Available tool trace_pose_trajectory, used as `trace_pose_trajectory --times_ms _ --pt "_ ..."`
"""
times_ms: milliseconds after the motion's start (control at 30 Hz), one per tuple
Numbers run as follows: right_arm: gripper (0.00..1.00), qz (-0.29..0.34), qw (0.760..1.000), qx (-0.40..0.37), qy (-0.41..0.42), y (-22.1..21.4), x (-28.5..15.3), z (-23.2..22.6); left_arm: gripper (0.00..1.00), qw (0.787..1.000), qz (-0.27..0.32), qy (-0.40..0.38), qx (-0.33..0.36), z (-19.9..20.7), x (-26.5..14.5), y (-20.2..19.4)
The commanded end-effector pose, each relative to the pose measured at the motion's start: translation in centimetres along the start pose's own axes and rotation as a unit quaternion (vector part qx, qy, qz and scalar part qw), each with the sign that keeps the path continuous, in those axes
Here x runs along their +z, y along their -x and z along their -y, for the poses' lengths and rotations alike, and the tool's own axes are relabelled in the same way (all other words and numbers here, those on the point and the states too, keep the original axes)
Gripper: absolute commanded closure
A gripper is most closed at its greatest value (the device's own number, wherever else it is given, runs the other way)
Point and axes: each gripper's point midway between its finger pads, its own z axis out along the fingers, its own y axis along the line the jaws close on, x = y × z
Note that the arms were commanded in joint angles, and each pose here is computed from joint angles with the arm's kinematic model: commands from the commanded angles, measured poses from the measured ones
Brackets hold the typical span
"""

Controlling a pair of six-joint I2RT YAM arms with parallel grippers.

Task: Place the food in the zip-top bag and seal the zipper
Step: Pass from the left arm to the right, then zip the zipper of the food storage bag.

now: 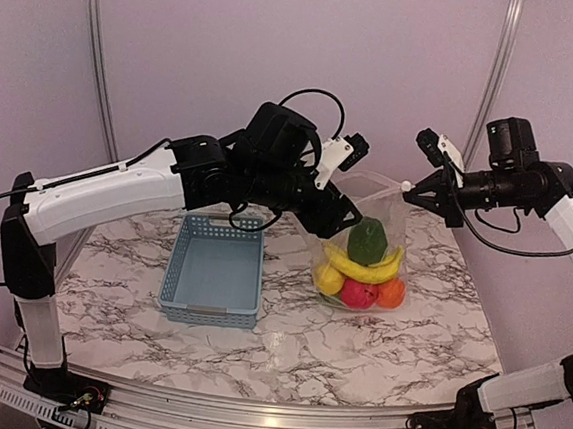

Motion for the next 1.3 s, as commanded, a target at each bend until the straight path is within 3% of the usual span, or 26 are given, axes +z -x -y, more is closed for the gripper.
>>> trace_pose_trajectory --times_ms 0,133,367,700,900,1267 --pt "1.0 0.012 0.998 -0.052 0.04 1.6 -0.9 -1.5 0.26 0.995 0.091 -0.015 0.044 0.6 -5.4 5.0" --pt "1.0 0.021 0.996 -0.066 0.062 2.4 -1.2 -2.2 0.2 0.99 0.129 -0.012 0.062 0.6 -6.4 7.0" --pt "1.0 0.009 0.993 -0.077 0.089 2.5 -0.7 -3.8 0.22 0.986 0.134 -0.075 0.063 2.7 -3.5 8.3" --pt "1.0 -0.027 0.992 -0.094 0.074 1.6 -0.6 -3.4 0.34 0.984 0.127 -0.118 0.049 4.1 -0.2 8.1" --pt "1.0 -0.029 0.992 -0.091 0.081 1.5 -0.6 -3.5 0.46 0.981 0.125 -0.135 0.058 4.7 0.6 7.6" --pt "1.0 -0.022 0.991 -0.092 0.098 1.6 -0.9 -4.4 0.57 0.978 0.12 -0.154 0.078 4.5 1.5 6.7"
